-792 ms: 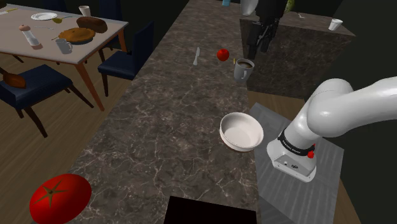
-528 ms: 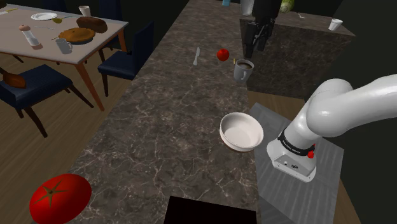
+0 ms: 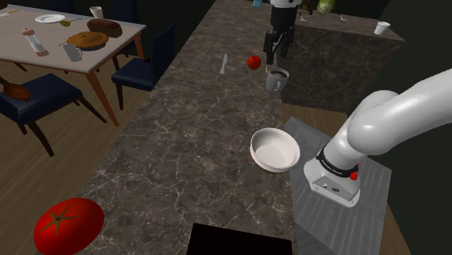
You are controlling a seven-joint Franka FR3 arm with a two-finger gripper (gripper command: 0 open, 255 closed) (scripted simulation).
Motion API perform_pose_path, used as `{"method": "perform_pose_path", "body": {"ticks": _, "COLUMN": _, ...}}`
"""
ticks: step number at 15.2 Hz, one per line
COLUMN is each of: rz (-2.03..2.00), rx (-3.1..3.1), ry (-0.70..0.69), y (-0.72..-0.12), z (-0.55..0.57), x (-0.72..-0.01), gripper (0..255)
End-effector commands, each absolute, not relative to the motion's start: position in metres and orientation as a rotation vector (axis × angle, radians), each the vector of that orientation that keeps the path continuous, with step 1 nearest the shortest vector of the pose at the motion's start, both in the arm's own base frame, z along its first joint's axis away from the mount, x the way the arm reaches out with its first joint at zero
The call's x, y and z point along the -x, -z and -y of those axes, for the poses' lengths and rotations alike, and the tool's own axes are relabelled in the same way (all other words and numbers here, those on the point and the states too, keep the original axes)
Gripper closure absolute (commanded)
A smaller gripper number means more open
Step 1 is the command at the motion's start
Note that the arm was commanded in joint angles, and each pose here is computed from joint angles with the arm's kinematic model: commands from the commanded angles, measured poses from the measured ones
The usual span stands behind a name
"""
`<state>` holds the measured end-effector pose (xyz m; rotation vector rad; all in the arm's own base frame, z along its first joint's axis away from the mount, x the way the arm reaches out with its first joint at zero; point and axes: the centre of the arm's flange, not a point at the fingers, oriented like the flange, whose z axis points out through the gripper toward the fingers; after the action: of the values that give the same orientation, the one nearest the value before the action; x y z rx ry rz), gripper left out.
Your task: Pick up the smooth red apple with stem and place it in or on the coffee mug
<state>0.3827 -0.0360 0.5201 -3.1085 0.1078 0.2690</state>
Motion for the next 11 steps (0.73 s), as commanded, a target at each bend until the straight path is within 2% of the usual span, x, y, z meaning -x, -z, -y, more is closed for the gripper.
{"method": "perform_pose_path", "body": {"ticks": 1, "rz": -0.112, "rx": 3.119, "ry": -0.285, "y": -0.509, "z": 0.053, "x": -0.401, "gripper": 0}}
{"method": "perform_pose_path", "body": {"ticks": 11, "rz": -0.139, "rx": 3.167, "ry": -0.365, "y": -0.454, "z": 0.136, "x": -0.488, "gripper": 0}}
